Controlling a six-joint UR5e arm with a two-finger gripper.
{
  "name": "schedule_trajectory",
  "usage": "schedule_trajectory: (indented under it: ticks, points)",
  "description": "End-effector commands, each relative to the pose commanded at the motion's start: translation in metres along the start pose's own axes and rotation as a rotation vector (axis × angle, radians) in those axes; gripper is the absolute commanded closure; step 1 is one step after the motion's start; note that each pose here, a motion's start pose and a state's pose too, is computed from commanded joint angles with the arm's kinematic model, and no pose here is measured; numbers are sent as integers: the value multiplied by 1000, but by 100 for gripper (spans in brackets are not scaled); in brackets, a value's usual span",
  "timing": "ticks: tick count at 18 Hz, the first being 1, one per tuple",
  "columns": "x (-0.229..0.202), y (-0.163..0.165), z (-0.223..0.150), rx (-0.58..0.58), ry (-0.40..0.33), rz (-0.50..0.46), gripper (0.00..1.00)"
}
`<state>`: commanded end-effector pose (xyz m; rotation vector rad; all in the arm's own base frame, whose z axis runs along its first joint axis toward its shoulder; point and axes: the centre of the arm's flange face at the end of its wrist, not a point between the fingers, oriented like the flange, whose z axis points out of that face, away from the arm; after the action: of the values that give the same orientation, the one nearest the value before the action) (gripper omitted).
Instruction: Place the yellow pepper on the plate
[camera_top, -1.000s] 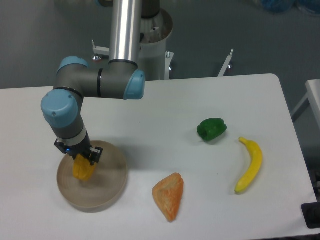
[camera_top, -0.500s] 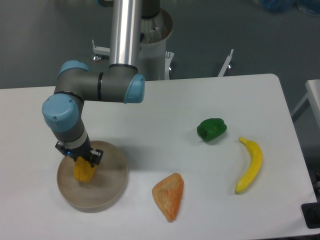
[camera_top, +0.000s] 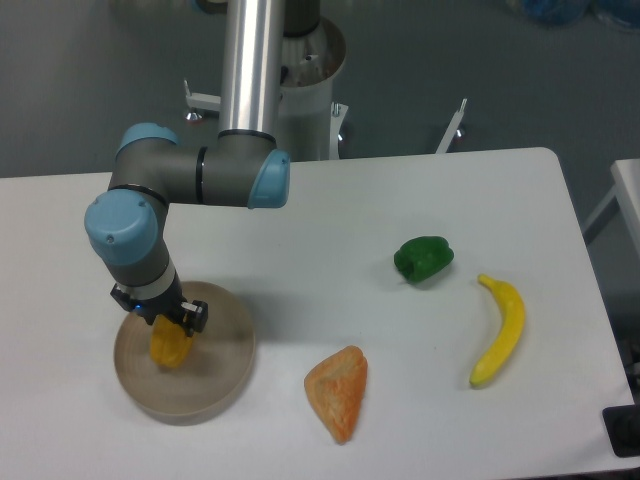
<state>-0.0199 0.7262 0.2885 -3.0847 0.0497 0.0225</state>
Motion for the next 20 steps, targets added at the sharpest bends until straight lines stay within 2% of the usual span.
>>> schedule_trajectory:
  ticks: [5, 9, 13, 20]
  points:
    - [-63, 12, -55, 68, -25, -20, 0]
    - [-141, 36, -69, 69, -53, 59, 0]
    - [-218, 61, -72, 54, -82, 195, 0]
    - [-303, 94, -65, 6, -123, 462, 0]
